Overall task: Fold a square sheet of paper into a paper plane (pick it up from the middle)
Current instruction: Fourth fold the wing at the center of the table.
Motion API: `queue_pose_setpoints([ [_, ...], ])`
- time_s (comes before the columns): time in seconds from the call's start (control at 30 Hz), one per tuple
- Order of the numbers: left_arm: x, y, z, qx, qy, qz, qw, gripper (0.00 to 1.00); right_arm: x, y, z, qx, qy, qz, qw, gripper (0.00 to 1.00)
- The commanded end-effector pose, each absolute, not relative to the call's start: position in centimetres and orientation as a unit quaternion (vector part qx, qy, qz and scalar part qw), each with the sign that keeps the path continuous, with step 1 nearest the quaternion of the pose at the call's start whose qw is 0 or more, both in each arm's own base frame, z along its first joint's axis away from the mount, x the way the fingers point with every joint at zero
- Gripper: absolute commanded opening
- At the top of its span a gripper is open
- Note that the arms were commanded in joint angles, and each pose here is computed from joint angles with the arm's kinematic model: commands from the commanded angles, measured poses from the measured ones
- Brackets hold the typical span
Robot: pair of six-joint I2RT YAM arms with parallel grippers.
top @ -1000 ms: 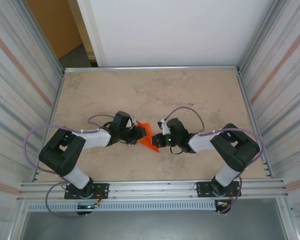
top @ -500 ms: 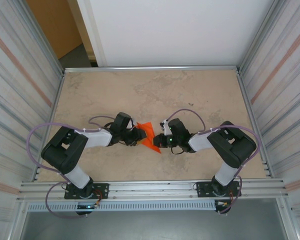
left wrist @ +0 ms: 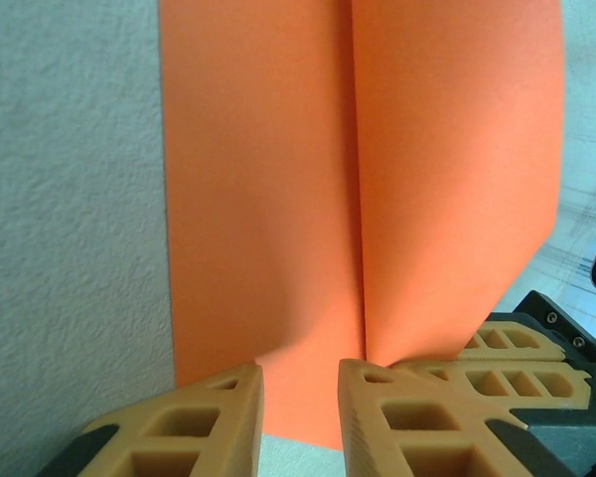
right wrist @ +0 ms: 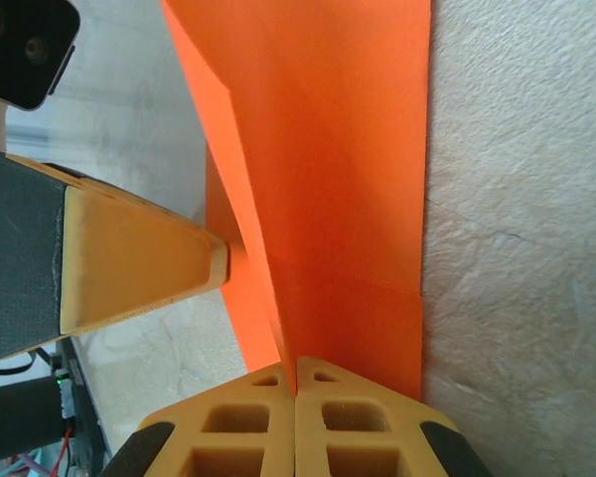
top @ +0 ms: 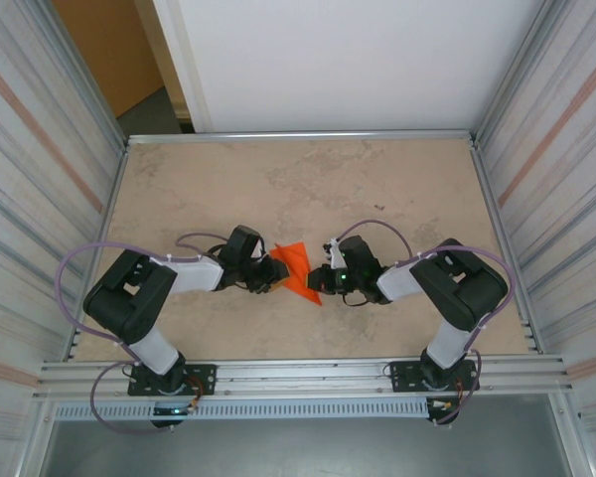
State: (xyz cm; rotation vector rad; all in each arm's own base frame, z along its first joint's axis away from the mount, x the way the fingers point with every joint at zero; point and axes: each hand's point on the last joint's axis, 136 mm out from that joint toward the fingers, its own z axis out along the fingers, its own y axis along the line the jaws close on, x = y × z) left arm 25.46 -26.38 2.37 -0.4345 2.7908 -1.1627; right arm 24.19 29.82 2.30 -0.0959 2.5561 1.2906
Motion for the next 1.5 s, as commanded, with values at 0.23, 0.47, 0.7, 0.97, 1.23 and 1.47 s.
queue_pose_setpoints([
  [0.23, 23.9, -25.0, 0.0, -0.172, 0.926, -0.337, 0.014, 0.26, 24.1, 29.2, 1.8, -0.001, 0.883, 0.454, 0.119, 0.06],
  [0.47, 24.0, -25.0, 0.2, -0.173, 0.924, -0.340, 0.017, 0.25, 23.9, 29.1, 0.9, 0.020, 0.886, 0.453, 0.097, 0.05],
  [0.7, 24.2, -25.2, 0.7, -0.169, 0.923, -0.346, 0.020, 0.26, 23.7, 29.0, 0.1, 0.039, 0.887, 0.453, 0.076, 0.05],
  [0.97, 25.9, -27.1, 4.0, -0.117, 0.911, -0.392, 0.057, 0.28, 23.5, 28.8, -0.1, 0.042, 0.887, 0.455, 0.066, 0.05],
  [1.23, 27.4, -27.6, 6.1, -0.087, 0.914, -0.387, 0.091, 0.32, 23.4, 28.7, -0.1, 0.034, 0.888, 0.454, 0.066, 0.05],
  [1.47, 27.7, -27.7, 4.2, -0.081, 0.935, -0.336, 0.082, 0.38, 23.3, 28.7, -0.2, 0.034, 0.888, 0.455, 0.063, 0.06],
])
